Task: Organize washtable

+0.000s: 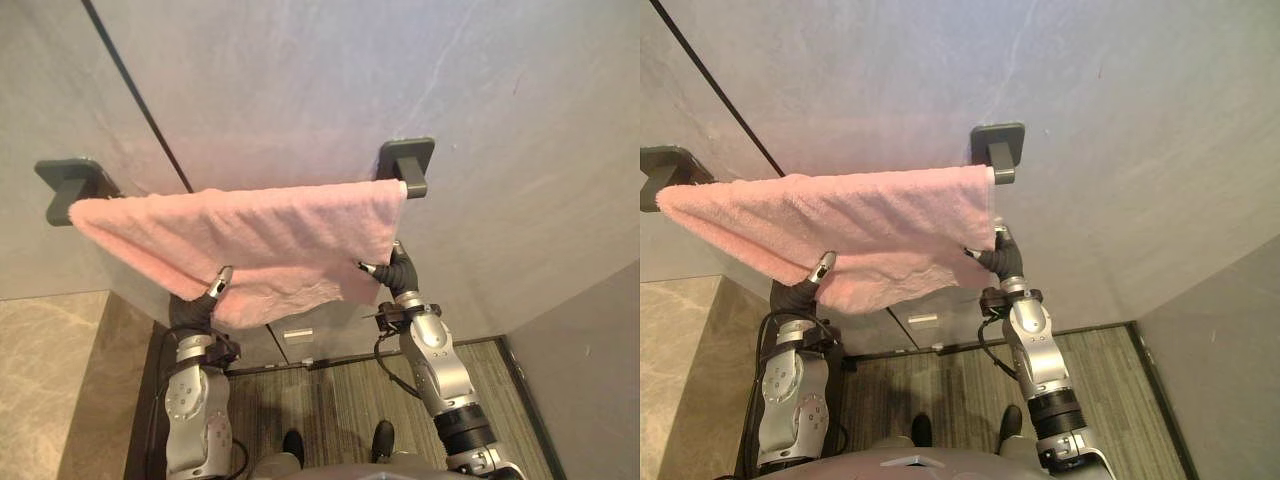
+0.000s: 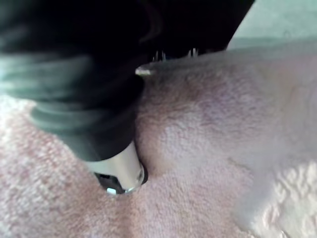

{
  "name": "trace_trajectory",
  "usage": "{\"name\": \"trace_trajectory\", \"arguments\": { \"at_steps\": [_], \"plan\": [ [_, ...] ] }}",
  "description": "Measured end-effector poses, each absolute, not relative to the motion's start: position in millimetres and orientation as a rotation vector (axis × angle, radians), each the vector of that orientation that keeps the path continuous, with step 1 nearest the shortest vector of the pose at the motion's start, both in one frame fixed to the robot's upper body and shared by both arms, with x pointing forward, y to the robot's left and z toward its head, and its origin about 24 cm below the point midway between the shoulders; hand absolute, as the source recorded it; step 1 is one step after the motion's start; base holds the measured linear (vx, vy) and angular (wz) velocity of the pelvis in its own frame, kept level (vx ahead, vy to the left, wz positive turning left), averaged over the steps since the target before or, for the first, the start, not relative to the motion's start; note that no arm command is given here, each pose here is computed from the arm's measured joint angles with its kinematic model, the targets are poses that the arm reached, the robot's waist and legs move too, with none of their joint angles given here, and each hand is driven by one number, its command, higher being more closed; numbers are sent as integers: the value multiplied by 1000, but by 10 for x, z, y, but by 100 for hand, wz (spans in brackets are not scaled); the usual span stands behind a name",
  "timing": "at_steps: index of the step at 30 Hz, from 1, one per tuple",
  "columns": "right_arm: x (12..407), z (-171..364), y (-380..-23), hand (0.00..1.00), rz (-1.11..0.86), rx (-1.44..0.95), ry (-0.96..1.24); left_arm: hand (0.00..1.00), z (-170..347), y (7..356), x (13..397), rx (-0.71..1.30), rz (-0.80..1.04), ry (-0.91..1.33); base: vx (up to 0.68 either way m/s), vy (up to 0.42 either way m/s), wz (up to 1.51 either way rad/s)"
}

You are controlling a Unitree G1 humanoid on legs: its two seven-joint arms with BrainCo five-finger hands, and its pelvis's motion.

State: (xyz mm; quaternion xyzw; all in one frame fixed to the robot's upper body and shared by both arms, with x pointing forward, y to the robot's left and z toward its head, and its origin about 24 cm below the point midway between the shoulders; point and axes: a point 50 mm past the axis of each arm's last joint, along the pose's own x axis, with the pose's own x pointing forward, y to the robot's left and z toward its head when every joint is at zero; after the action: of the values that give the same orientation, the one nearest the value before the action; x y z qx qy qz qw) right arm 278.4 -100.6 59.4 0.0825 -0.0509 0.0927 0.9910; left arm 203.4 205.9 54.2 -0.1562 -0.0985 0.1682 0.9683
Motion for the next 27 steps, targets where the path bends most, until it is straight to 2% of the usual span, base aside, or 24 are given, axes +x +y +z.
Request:
{"name": "trace_trajectory", "arguments": {
  "at_steps": [13,21,27],
  "plan": [
    [2698,438,-1277,0,87,137,-50,0,277,2190,1890,-312,413,-87,2,0,1],
    [2472,185,-1719,0,-102,143,36,0,4,2552,1535,-273,621,30,5,0,1],
    [2339,102,-1859,0,-173,136,67,0,-108,2681,1322,-262,714,83,0,0,0]
  ]
}}
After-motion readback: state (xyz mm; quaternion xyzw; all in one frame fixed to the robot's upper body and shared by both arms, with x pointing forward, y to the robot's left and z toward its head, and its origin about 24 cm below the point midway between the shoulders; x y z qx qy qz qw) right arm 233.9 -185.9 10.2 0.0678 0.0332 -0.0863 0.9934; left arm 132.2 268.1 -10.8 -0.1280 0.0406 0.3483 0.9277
